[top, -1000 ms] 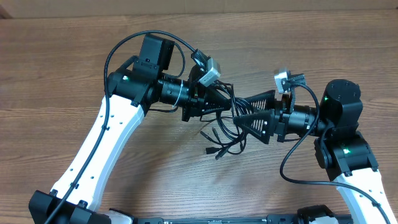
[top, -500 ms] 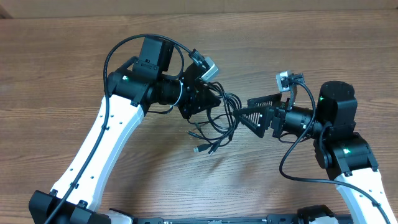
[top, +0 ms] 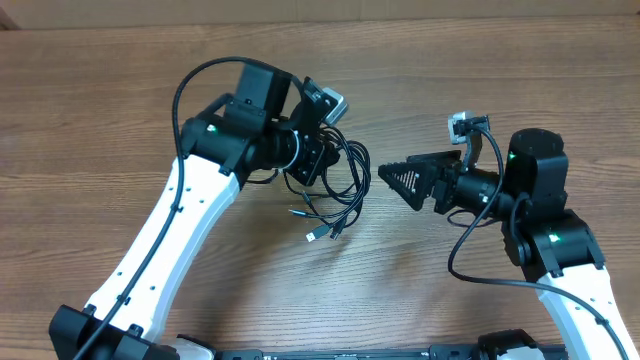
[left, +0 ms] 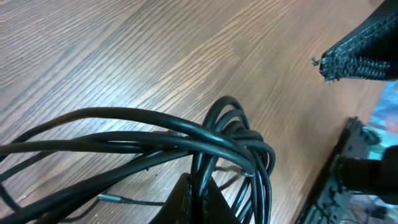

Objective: Untangle cables

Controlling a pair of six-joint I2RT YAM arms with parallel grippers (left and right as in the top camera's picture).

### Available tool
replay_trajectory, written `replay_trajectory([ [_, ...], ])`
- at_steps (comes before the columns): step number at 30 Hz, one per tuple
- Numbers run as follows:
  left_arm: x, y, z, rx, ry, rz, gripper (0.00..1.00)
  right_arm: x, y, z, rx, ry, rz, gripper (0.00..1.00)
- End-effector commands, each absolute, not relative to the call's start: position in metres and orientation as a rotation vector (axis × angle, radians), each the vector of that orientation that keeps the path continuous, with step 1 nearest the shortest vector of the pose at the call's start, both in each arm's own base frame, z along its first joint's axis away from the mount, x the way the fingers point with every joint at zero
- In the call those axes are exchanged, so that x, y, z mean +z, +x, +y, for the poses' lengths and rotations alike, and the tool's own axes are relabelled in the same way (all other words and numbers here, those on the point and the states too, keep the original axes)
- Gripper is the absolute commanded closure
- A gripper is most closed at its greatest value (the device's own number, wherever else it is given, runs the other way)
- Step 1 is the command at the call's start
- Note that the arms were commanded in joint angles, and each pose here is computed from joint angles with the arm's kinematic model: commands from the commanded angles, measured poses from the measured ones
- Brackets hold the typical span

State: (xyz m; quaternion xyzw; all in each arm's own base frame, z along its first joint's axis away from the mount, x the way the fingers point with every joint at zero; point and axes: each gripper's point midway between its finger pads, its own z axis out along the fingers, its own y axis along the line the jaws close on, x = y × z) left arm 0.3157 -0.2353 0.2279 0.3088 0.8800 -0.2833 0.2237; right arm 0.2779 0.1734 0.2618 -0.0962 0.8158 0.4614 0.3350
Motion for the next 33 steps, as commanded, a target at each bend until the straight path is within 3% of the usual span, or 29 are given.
replay_trajectory([
  [1,0.239,0.317,-0.242,-0.709,0.839,2.405,0.96,0.264,0.274,0.184,1.215,-0.330,2.117,0.07],
  [4,0.239,0.316,-0.249,-0.689,0.835,2.398,0.96,0.263,0.267,0.194,1.211,-0.408,2.103,0.09],
  [6,0.238,0.321,-0.248,-0.646,0.779,2.415,0.96,0.262,0.265,0.199,1.198,-0.435,2.103,0.18],
  [11,0.240,0.317,-0.255,-0.672,0.774,2.415,0.96,0.256,0.270,0.197,1.132,-0.406,2.126,0.21],
  [22,0.250,0.312,-0.274,-0.800,0.678,2.420,0.96,0.250,0.278,0.190,1.058,-0.361,2.149,0.40],
  [33,0.255,0.292,-0.300,-0.946,0.561,2.481,0.96,0.242,0.288,0.178,0.923,-0.350,2.158,0.46],
])
